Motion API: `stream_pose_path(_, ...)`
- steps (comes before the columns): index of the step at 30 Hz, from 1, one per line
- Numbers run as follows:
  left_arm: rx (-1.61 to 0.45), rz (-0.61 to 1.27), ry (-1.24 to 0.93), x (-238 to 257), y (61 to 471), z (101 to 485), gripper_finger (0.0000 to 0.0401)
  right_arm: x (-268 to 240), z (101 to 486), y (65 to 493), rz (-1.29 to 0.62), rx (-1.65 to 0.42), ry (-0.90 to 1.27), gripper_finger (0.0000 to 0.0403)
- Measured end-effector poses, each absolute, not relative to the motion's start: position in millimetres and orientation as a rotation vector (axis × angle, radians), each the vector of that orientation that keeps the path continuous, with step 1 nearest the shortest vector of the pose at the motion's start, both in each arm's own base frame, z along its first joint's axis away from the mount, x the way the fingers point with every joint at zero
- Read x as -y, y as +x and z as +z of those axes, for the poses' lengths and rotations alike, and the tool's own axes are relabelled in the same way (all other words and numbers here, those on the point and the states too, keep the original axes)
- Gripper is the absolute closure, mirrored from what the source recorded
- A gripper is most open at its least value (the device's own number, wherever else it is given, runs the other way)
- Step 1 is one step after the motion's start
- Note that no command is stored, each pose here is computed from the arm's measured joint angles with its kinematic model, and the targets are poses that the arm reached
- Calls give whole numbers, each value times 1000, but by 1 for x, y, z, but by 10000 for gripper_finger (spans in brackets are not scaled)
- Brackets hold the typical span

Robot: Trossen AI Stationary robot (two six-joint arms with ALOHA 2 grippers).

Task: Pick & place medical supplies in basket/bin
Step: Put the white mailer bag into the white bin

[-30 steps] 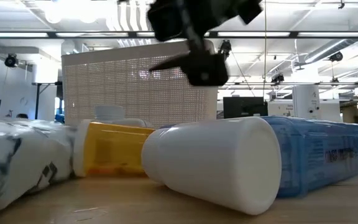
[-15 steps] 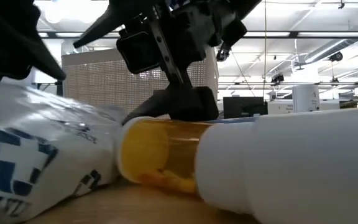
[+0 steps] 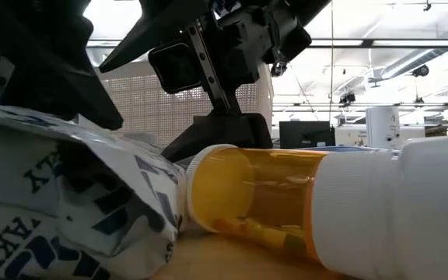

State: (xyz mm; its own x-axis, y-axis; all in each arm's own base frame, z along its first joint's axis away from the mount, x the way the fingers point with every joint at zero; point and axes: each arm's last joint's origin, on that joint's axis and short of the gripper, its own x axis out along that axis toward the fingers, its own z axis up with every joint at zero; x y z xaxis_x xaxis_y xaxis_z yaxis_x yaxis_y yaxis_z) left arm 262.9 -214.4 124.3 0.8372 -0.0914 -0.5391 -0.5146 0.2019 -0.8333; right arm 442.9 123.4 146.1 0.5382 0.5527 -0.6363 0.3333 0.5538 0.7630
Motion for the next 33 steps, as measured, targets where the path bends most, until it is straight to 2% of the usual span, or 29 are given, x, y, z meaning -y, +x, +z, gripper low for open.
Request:
stream_pose_path(5,-543,292,-1305,211,259,136,122,-122,154,440,185,-1026,989,79)
stream_pose_path(8,-556,304,-1270,207,254,148,171,-116,175,437,186,-963,936,79)
stream_pose_path(12,-547,307,-1222,198,244,173,250,-99,234,427,198,-788,863,79)
stream_pose_path(17,-420,234,-1213,175,220,239,250,-70,312,391,119,-577,711,79)
stream_pose_path(20,-158,217,-1144,152,199,302,250,-54,369,349,-9,-388,577,79)
stream_pose_path(23,126,422,-939,113,176,352,246,-44,407,304,-185,-274,491,79)
stream_pose_path(25,205,591,-760,82,166,372,222,-41,420,281,-261,-245,481,78)
stream_pose_path(27,236,676,-671,48,162,386,198,-37,427,265,-293,-242,485,78)
stream_pose_path(30,278,747,-638,-7,162,394,177,-34,424,254,-323,-295,501,78)
stream_pose_path(33,280,734,-683,-54,163,391,169,-36,408,254,-336,-455,527,78)
